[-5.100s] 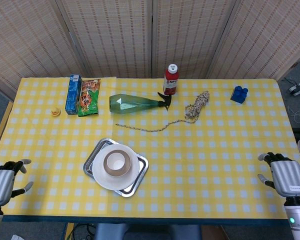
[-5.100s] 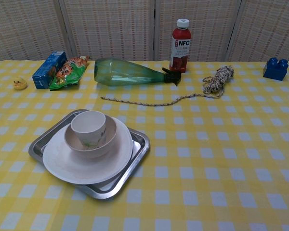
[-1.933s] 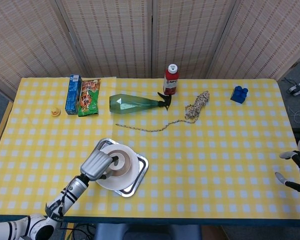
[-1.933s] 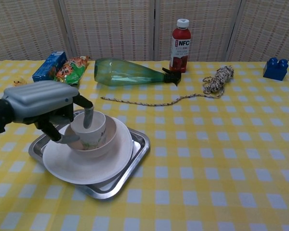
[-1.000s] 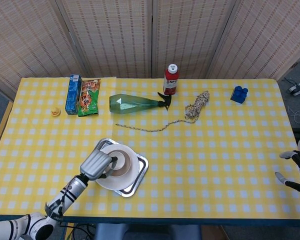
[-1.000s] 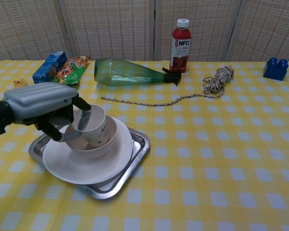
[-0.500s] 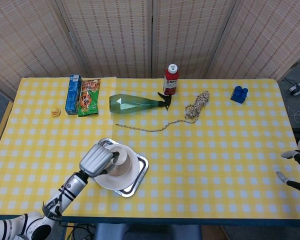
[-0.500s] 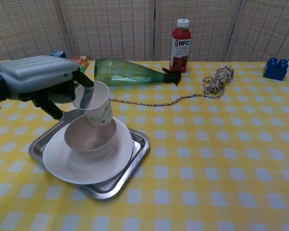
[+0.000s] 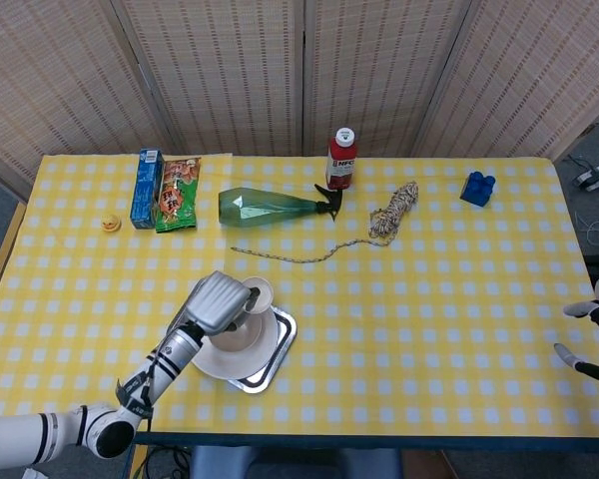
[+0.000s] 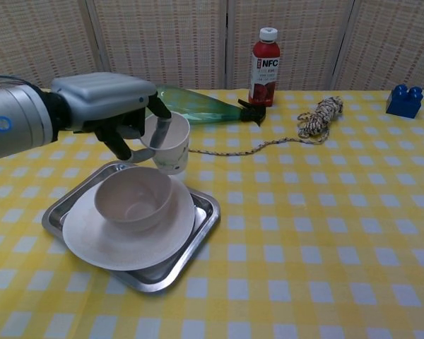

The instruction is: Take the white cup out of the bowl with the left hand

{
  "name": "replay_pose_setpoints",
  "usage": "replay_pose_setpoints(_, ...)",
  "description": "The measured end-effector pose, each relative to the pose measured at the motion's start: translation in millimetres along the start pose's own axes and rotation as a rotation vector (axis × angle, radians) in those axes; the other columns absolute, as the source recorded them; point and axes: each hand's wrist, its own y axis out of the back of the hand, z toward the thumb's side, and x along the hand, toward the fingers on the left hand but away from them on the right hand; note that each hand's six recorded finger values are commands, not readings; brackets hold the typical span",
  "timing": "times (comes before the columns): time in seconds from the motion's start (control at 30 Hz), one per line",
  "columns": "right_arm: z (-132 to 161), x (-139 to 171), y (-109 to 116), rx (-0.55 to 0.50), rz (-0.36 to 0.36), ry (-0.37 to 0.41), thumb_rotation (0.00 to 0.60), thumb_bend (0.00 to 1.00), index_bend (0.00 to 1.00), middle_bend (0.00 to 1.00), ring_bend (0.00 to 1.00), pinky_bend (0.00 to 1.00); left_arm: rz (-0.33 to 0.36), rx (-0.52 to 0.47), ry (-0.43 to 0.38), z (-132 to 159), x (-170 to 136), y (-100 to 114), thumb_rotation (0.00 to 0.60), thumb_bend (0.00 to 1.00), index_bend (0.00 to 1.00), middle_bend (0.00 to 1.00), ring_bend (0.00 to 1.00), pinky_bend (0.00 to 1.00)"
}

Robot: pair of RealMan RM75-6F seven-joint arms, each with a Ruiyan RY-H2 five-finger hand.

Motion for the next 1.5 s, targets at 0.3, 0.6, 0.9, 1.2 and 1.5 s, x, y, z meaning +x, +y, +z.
replay_pose_setpoints(0.3,-2.1,-1.8,-0.8,-0.002,0.008,-0.003,0.6,0.04,0.42,0.44,0.43,0.62,-0.032,0.052,0.028,9.8,34.8,-11.4,0.6,0.43,0.72,1.0,1.0,1.0)
replay_pose_setpoints(0.6,-1.8,-3.7,-3.6,0.001,0.019,-0.003,0.6,0.04,0.42,0.44,0.43,0.62,-0.049,0.054,0.033,18.0,49.9,-16.7,0.6,0.43,0.71,1.0,1.0,1.0)
replay_pose_setpoints(0.9,-0.7,-4.9,-6.2,0.004,0.029,-0.002,0.6,0.04,0.42,0.44,0.43,0.62,-0.074,0.08,0.028,25.9,56.9,-23.5,0.6,0.42,0.54,1.0,1.0,1.0)
replay_pose_setpoints(1.2,-0.5,-5.0,-6.3,0.001,0.033,0.002,0.6,0.03,0.42,0.44,0.43,0.62,-0.066,0.083,0.034,23.7,51.9,-21.7,0.6,0.41,0.27,1.0,1.0,1.0)
replay_pose_setpoints(1.5,0.9,-4.9,-8.0,0.009,0.038,0.005,0.6,0.04,0.42,0.44,0.43,0.62,-0.017,0.072,0.037,20.4,19.9,-6.2,0.6,0.41,0.23,1.0,1.0,1.0)
